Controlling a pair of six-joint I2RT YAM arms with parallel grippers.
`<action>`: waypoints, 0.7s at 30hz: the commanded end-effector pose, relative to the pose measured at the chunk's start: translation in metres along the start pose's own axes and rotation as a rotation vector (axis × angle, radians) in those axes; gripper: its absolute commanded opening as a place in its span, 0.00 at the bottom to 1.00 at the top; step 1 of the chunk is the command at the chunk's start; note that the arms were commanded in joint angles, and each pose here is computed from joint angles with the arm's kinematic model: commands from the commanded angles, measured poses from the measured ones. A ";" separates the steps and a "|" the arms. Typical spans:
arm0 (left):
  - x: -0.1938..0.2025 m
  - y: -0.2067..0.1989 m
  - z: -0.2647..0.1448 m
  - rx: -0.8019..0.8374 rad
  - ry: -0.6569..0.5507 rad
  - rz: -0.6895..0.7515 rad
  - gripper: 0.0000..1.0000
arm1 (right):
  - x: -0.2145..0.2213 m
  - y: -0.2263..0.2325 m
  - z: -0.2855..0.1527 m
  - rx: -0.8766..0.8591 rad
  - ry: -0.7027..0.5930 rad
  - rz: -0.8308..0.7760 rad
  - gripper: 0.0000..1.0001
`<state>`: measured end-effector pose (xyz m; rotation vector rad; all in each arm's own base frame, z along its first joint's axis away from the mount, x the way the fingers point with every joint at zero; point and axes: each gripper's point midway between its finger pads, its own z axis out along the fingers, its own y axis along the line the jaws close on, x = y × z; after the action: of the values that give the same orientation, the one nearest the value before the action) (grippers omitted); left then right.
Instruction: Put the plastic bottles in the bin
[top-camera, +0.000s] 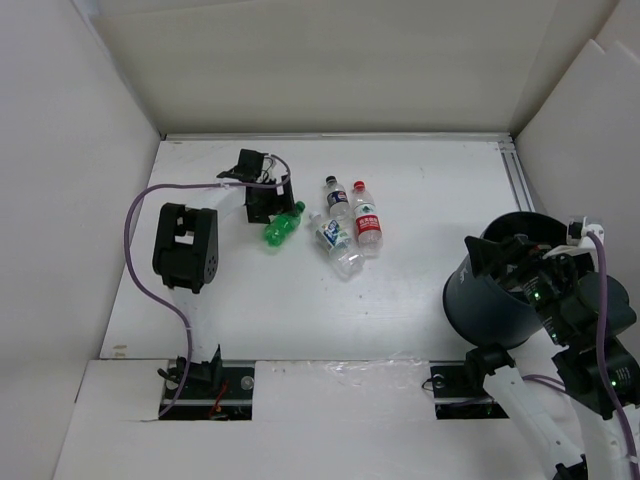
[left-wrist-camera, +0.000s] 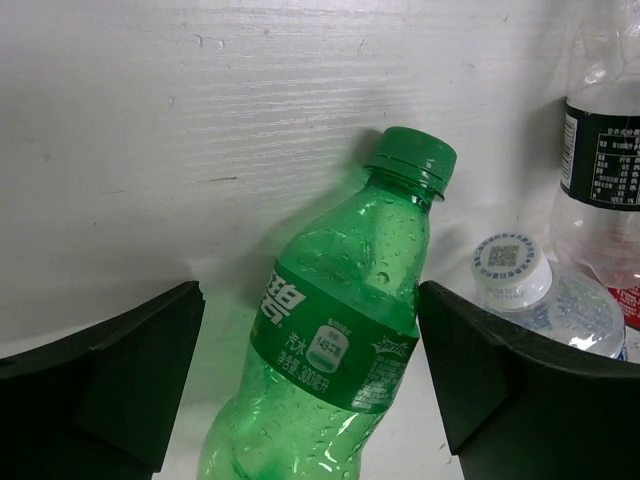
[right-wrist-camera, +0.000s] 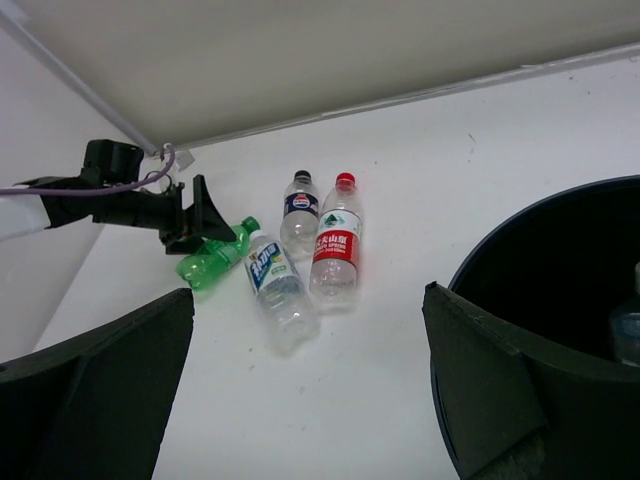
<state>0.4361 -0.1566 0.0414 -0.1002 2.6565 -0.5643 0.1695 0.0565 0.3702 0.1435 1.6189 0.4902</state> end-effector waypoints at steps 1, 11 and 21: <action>0.021 0.022 0.013 -0.081 0.074 -0.029 0.85 | -0.007 0.005 -0.003 -0.027 -0.022 -0.022 1.00; 0.007 0.055 -0.006 -0.331 0.010 -0.108 0.00 | -0.006 0.016 0.006 -0.078 -0.001 -0.022 1.00; -0.060 -0.052 -0.141 0.050 -0.353 -0.012 0.00 | -0.014 0.097 0.027 -0.495 0.049 0.057 1.00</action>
<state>0.4304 -0.1236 0.1019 -0.2981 2.5496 -0.3648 0.1864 0.1183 0.3785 -0.0817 1.6595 0.7502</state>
